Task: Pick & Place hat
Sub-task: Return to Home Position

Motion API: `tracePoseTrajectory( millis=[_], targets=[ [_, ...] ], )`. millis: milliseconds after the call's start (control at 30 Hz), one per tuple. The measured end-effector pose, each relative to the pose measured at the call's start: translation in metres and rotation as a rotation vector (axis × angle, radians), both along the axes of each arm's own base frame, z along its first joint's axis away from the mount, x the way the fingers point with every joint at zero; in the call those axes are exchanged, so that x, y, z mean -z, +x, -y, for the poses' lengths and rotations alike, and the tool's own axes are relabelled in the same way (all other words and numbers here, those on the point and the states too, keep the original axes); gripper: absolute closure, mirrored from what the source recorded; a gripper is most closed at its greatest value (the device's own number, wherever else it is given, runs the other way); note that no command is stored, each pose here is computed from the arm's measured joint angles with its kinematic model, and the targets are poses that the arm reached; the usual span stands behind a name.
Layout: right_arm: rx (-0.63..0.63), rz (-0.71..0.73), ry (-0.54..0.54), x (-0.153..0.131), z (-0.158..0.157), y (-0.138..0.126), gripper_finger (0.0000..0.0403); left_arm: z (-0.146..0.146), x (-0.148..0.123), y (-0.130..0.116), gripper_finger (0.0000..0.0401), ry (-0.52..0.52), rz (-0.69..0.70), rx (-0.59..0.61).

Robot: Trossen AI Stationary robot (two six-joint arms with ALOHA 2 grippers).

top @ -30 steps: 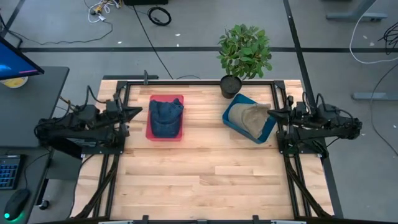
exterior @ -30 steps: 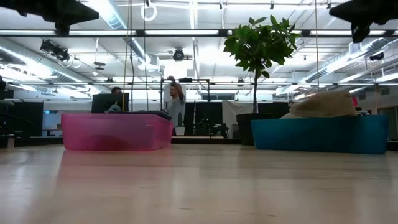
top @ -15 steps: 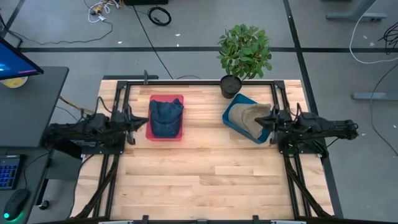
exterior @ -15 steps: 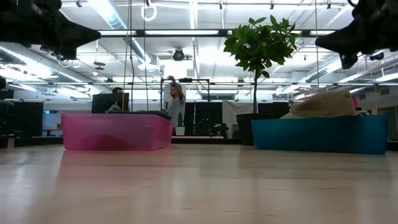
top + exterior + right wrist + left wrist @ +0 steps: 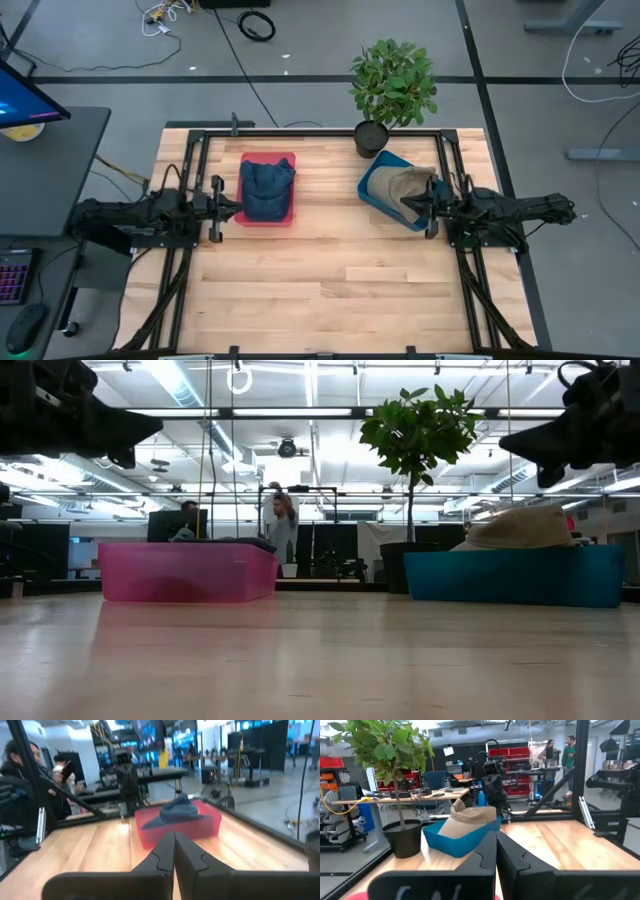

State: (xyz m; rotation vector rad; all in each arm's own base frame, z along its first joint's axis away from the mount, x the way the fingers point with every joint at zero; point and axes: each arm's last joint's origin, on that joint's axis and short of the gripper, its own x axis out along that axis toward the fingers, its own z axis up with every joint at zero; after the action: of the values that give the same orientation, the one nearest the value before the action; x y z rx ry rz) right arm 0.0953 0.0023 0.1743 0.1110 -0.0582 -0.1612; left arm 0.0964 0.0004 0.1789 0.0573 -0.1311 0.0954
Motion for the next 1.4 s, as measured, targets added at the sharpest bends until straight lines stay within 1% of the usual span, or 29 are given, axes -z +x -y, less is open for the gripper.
tracePoseTrajectory(
  millis=[133, 267, 333, 433, 500, 1400],
  targets=[
    [-0.020, 0.006, -0.042, 0.0009, -0.0007, 0.0006, 0.0389, 0.0000, -0.0004, -0.0001, 0.0398, 0.044, 0.001, -0.006],
    [-0.023, 0.007, -0.040, 0.0009, -0.0008, 0.0006, 0.0389, 0.0000, 0.0038, 0.0005, 0.0398, 0.049, -0.044, -0.006],
    [-0.021, 0.000, -0.072, 0.0011, -0.0008, 0.0006, 0.0389, 0.0000, 0.0058, 0.0006, 0.0398, 0.050, -0.065, -0.006],
    [-0.018, -0.007, -0.126, 0.0010, -0.0008, 0.0006, 0.0389, 0.0000, 0.0081, 0.0008, 0.0398, 0.029, -0.087, -0.003],
    [-0.017, -0.010, -0.142, 0.0010, -0.0008, 0.0006, 0.0389, 0.0000, 0.0084, 0.0008, 0.0398, 0.005, -0.088, 0.000],
    [-0.016, -0.010, -0.143, 0.0010, -0.0008, 0.0006, 0.0389, 0.0000, 0.0083, 0.0008, 0.0398, -0.001, -0.085, -0.002]
  ],
)
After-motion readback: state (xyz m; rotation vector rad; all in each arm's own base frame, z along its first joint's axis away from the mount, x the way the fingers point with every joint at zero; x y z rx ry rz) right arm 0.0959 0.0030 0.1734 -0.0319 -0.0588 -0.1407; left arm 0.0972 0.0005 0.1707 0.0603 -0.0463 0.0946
